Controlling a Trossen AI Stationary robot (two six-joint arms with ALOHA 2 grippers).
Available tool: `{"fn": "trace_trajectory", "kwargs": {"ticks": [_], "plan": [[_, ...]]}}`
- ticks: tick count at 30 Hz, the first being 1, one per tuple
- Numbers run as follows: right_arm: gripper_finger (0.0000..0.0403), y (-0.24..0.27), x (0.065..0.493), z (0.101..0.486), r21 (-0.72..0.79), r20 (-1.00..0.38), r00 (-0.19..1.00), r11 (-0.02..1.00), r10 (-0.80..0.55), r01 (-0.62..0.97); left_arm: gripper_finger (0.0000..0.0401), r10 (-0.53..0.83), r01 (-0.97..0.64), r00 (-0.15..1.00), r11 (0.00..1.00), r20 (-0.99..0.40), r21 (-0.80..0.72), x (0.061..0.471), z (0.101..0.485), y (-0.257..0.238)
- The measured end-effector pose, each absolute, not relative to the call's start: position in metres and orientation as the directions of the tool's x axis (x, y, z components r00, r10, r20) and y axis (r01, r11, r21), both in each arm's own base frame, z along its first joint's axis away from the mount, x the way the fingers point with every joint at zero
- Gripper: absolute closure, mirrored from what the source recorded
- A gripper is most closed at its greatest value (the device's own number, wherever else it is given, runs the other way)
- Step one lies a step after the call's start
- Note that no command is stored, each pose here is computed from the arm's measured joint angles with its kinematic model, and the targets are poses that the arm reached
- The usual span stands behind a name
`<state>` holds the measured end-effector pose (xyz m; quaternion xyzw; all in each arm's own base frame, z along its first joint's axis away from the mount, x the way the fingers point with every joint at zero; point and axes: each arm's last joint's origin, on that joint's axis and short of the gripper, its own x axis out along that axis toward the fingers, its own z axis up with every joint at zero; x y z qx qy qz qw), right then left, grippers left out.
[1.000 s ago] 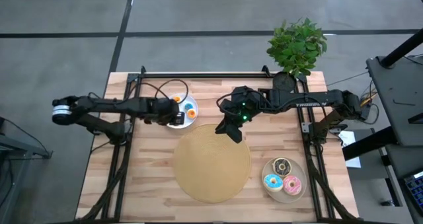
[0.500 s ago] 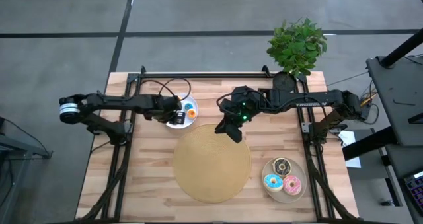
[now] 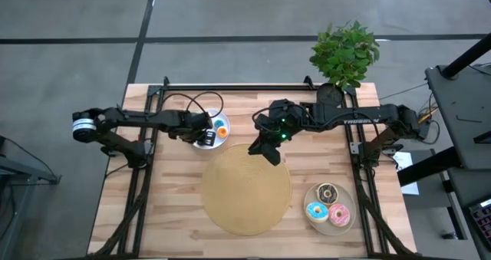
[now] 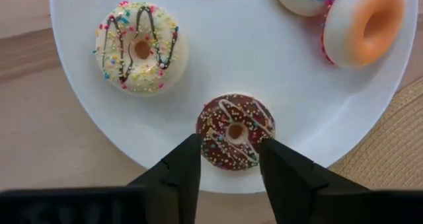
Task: Pick & Place donuts
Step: Return to Home Position
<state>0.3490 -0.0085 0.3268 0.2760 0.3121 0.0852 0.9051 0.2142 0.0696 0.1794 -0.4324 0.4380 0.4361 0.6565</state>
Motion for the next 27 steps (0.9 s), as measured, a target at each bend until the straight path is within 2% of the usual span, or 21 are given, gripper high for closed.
{"fn": "trace_trajectory", "kwargs": {"ticks": [4, 11, 19, 23, 27], "plan": [[0.0317, -0.009, 0.349, 0.327, 0.553, -0.516, 0.792, 0.833, 0.326, 0.017, 0.0263, 0.195, -0.950, 0.235, 0.251, -0.952, -0.183, 0.214, 0.179, 0.070], [0.0327, -0.009, 0.350, 0.328, 0.548, -0.508, 0.801, 0.836, 0.316, 0.018, 0.0261, 0.204, -0.938, 0.266, 0.279, -0.942, -0.204, 0.217, 0.188, 0.071], [0.0335, -0.010, 0.350, 0.328, 0.546, -0.511, 0.802, 0.838, 0.310, 0.023, 0.0262, 0.179, -0.873, 0.395, 0.378, -0.901, -0.308, 0.230, 0.220, 0.066], [0.0335, -0.010, 0.350, 0.328, 0.544, -0.511, 0.802, 0.839, 0.310, 0.023, 0.0284, 0.182, -0.835, 0.441, 0.442, -0.879, -0.327, 0.237, 0.234, 0.062], [0.0335, -0.010, 0.349, 0.327, 0.533, -0.515, 0.799, 0.846, 0.310, 0.016, 0.0330, 0.181, -0.797, 0.497, 0.483, -0.849, -0.364, 0.244, 0.239, 0.056]]}}
